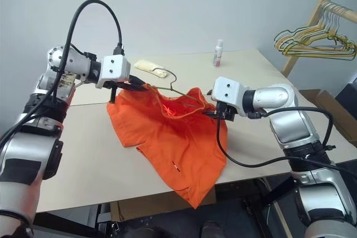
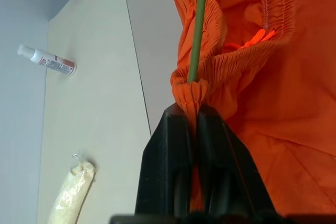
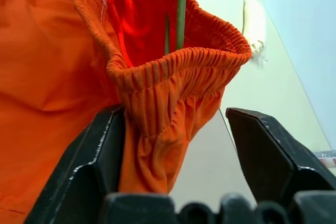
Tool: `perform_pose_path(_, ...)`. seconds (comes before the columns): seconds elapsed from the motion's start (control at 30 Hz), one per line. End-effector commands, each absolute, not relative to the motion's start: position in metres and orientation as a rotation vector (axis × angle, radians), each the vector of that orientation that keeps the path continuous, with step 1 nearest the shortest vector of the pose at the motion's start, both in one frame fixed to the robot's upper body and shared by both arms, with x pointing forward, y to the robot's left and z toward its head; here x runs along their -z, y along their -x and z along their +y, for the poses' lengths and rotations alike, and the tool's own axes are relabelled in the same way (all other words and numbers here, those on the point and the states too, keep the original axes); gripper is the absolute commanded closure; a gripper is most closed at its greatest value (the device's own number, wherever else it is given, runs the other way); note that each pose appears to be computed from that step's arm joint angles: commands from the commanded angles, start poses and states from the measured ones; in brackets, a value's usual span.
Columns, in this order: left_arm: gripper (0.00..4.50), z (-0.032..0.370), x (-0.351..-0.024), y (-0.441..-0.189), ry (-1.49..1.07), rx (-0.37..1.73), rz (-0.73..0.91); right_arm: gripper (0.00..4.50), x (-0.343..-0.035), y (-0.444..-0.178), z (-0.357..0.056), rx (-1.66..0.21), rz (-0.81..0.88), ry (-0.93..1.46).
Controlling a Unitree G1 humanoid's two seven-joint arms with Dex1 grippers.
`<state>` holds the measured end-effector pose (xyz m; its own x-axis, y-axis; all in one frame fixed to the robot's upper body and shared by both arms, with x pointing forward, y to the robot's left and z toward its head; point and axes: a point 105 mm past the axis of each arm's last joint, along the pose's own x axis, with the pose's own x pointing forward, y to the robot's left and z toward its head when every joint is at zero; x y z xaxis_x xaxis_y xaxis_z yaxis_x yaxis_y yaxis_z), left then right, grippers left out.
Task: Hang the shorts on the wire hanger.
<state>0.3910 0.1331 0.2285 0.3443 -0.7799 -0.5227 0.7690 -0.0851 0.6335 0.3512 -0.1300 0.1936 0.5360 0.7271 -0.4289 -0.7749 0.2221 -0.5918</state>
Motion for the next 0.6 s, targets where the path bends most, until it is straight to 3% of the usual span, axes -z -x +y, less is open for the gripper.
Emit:
perform_pose_path(0.03,4.5,0.129,-0.244,-0.3881,-1.053,1.277,-0.098,1.03,-0.207,-0.351,-0.1308,-1.043,0.035,0.76)
perform_pose_path(0.37,4.5,0.1258,-0.2376,-0.3816,-1.055,1.339,-0.123,1.03,-0.205,-0.3495,-0.1327,-1.096,0.11,0.565)
perform_pose_path(0.47,4.5,0.1222,-0.2419,-0.3799,-1.012,1.351,-0.15,1.65,-0.2028,-0.348,-0.1309,-1.117,0.123,0.551)
perform_pose_path(0.6,4.5,0.1215,-0.24,-0.3791,-1.014,1.356,-0.151,3.06,-0.2017,-0.3481,-0.1274,-1.131,0.124,0.541)
